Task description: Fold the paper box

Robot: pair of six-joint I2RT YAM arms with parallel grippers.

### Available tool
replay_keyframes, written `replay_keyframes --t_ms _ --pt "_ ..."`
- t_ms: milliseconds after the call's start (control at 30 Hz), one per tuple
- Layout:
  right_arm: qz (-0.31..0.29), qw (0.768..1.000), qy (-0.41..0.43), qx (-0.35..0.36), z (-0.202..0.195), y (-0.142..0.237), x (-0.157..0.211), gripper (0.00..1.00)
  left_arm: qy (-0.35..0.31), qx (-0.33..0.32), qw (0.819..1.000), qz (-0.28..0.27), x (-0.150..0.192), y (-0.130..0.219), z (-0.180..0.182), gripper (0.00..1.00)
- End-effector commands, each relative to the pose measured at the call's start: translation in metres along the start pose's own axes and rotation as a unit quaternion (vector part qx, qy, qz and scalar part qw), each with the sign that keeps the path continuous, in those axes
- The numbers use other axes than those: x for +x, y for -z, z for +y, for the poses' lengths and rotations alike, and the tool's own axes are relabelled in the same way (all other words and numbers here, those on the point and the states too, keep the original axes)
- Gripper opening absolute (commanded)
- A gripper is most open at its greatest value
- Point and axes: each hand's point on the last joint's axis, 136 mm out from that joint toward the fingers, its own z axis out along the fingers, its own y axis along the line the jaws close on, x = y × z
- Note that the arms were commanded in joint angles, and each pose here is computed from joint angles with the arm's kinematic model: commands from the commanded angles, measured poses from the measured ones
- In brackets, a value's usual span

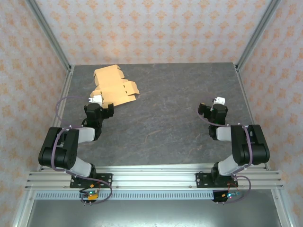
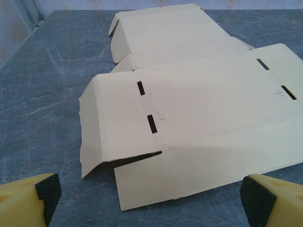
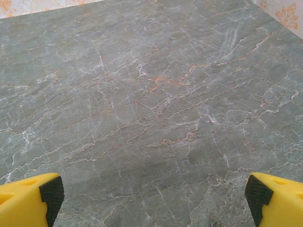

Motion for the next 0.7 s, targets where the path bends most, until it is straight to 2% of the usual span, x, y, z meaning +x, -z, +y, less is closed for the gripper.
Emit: replay_keyframes --t_ms 0,667 --pt "-0.02 1.0 -0.007 0.007 -0.0004 0.0005 -0.0147 0.99 -0.008 -0.009 1.0 -0.015 -0.0072 0.0006 0.0021 1.0" --pt "-0.019 1.0 -0.007 0.007 -0.0005 0.0004 -0.014 0.99 -0.005 -0.007 1.0 -0.014 -0.0072 0.0002 0.0023 1.0"
